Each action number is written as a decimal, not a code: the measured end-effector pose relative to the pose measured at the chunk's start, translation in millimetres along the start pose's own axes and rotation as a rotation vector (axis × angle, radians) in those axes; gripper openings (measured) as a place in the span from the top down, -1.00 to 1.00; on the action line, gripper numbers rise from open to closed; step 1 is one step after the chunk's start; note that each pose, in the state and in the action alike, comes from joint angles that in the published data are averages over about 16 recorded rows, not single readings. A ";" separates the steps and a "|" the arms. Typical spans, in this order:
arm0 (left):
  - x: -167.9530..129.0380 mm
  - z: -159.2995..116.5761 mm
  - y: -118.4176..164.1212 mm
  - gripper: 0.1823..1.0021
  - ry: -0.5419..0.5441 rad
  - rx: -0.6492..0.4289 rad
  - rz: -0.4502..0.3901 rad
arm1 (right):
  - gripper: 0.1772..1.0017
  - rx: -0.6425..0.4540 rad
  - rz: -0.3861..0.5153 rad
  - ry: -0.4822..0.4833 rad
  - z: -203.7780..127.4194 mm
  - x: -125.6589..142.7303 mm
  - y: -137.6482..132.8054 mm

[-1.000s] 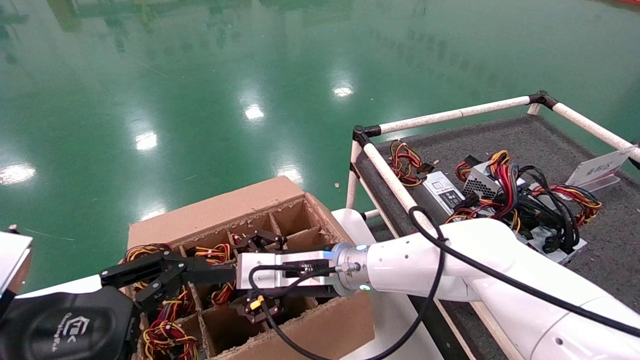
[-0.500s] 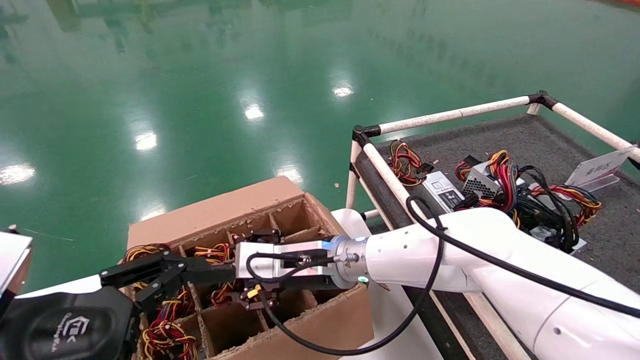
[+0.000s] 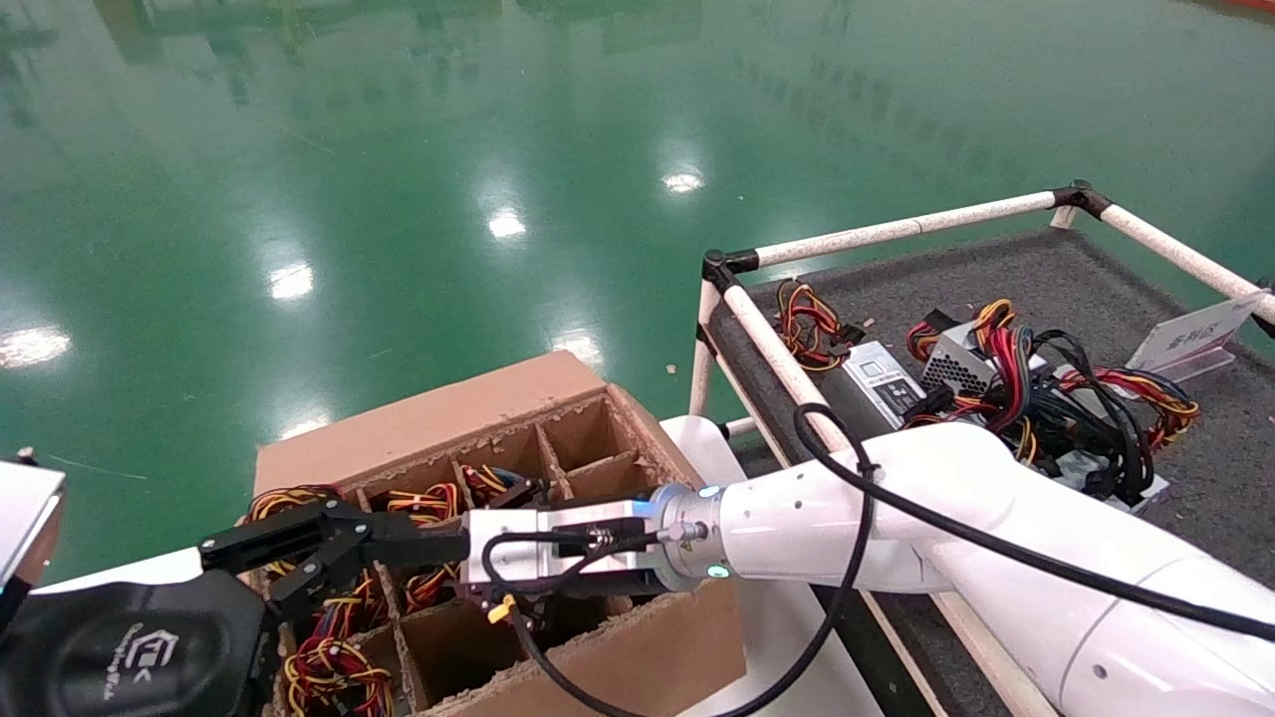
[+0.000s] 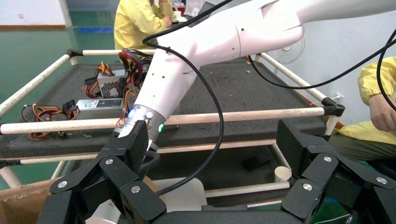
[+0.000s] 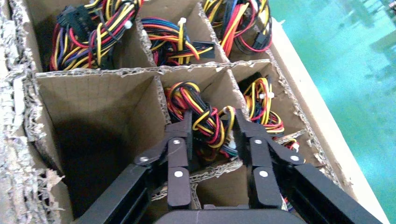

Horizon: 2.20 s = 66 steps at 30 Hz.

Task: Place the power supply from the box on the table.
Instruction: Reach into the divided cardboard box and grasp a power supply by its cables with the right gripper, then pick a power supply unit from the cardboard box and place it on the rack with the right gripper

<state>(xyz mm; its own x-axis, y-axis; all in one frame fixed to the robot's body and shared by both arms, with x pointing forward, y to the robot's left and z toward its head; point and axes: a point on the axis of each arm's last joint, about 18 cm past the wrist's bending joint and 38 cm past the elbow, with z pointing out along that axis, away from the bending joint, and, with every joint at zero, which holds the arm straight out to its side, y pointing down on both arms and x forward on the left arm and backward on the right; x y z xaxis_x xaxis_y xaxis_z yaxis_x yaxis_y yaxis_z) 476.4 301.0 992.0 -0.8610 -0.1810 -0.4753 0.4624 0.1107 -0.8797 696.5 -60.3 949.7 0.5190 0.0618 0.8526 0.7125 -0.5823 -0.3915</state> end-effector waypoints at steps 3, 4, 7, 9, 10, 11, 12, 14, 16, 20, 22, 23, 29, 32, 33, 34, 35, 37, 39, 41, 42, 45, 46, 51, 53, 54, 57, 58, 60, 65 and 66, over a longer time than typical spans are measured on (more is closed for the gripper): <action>0.0 0.0 0.0 -1.00 0.000 0.000 0.000 | 0.39 0.003 0.005 0.002 0.0 0.9 -1.1; 0.0 0.0 0.0 -1.00 0.000 0.000 0.000 | 0.44 0.004 0.008 0.004 -0.1 1.5 -1.4; 0.0 0.0 0.0 -1.00 0.000 0.000 0.000 | 0.59 0.009 0.025 0.012 -1.3 4.7 -2.6; 0.0 0.0 0.0 -1.00 0.000 0.000 0.000 | 0.65 0.014 0.043 0.022 -2.8 7.9 -3.6; 0.0 0.0 0.0 -1.00 0.000 0.000 0.000 | 0.68 0.018 0.054 0.027 -3.7 9.9 -4.2; 0.0 0.0 0.0 -1.00 0.000 0.000 0.000 | 0.71 0.022 0.066 0.033 -4.8 12.0 -4.9; 0.0 0.0 0.0 -1.00 0.000 0.000 0.000 | 0.74 0.027 0.079 0.039 -6.0 14.4 -5.6; 0.0 0.0 0.0 -1.00 0.000 0.000 0.000 | 0.77 0.039 0.107 0.052 -8.9 19.6 -7.3; 0.0 0.0 0.0 -1.00 0.000 0.000 0.000 | 0.79 0.051 0.135 0.066 -12.5 25.5 -9.3; 0.0 0.0 0.0 -1.00 0.000 0.000 0.000 | 0.84 0.084 0.190 0.097 -21.6 39.9 -14.9; 0.0 0.0 0.0 -1.00 0.000 0.000 0.000 | 0.84 0.105 0.215 0.113 -27.5 48.4 -18.8; 0.0 0.0 0.0 -1.00 0.000 0.000 0.000 | 0.84 0.117 0.228 0.121 -30.7 52.8 -21.1; 0.0 0.0 0.0 -1.00 0.000 0.000 0.000 | 0.85 0.207 0.288 0.161 -56.6 80.6 -37.6; 0.0 0.0 0.0 -1.00 0.000 0.000 0.000 | 0.85 0.261 0.309 0.183 -75.6 96.2 -46.9; 0.0 0.0 0.0 -1.00 0.000 0.000 0.000 | 0.85 0.280 0.314 0.192 -83.5 101.9 -50.0; 0.0 0.0 0.0 -1.00 0.000 0.000 0.000 | 0.85 0.299 0.318 0.201 -91.8 107.6 -53.1; 0.0 0.0 0.0 -1.00 0.000 0.000 0.000 | 0.85 0.319 0.321 0.210 -100.8 113.3 -56.2; 0.0 0.0 0.0 -1.00 0.000 0.000 0.000 | 0.85 0.358 0.324 0.232 -121.3 125.1 -62.2; 0.0 0.0 0.0 -1.00 0.000 0.000 0.000 | 0.85 0.395 0.321 0.257 -144.8 137.2 -68.2; 0.0 0.0 0.0 -1.00 0.000 0.000 0.000 | 0.85 0.429 0.312 0.289 -171.4 149.4 -74.1; 0.0 0.0 0.0 -1.00 0.000 0.000 0.000 | 0.85 0.444 0.305 0.307 -186.0 155.4 -76.9; 0.0 0.0 0.0 -1.00 0.000 0.000 0.000 | 0.86 0.477 0.278 0.366 -232.5 171.9 -84.8; 0.0 0.0 0.0 -1.00 0.000 0.000 0.000 | 0.86 0.484 0.268 0.389 -248.9 176.8 -86.9; 0.0 0.0 0.0 -1.00 0.000 0.000 0.000 | 0.86 0.483 0.221 0.512 -332.7 194.2 -93.3; 0.0 0.0 0.0 -1.00 0.000 0.000 0.000 | 0.86 0.466 0.207 0.566 -365.6 197.4 -93.0; 0.0 0.0 0.0 -1.00 0.000 0.000 0.000 | 0.86 0.454 0.202 0.594 -381.9 198.3 -92.0; 0.0 0.0 0.0 -1.00 0.000 0.000 0.000 | 0.86 0.406 0.199 0.678 -426.9 197.9 -85.4; 0.0 0.0 0.0 -1.00 0.000 0.000 0.000 | 0.86 0.385 0.201 0.704 -440.2 196.8 -81.8; 0.0 0.0 0.0 -1.00 0.000 0.000 0.000 | 0.86 0.341 0.210 0.756 -464.8 193.3 -73.1; 0.0 0.0 0.0 -1.00 0.000 0.000 0.000 | 0.86 0.218 0.251 0.873 -513.7 180.3 -44.3; 0.0 0.0 0.0 -1.00 0.000 0.000 0.000 | 0.86 0.194 0.261 0.895 -521.5 177.6 -37.9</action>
<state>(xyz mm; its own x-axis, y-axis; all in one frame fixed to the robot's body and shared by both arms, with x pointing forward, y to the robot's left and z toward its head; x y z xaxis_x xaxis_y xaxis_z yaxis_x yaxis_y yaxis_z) 476.4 301.0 992.0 -0.8610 -0.1810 -0.4753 0.4624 0.1107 -0.8797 515.4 -450.0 1296.5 0.1755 -0.7419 0.6472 0.7327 -0.3406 -0.5892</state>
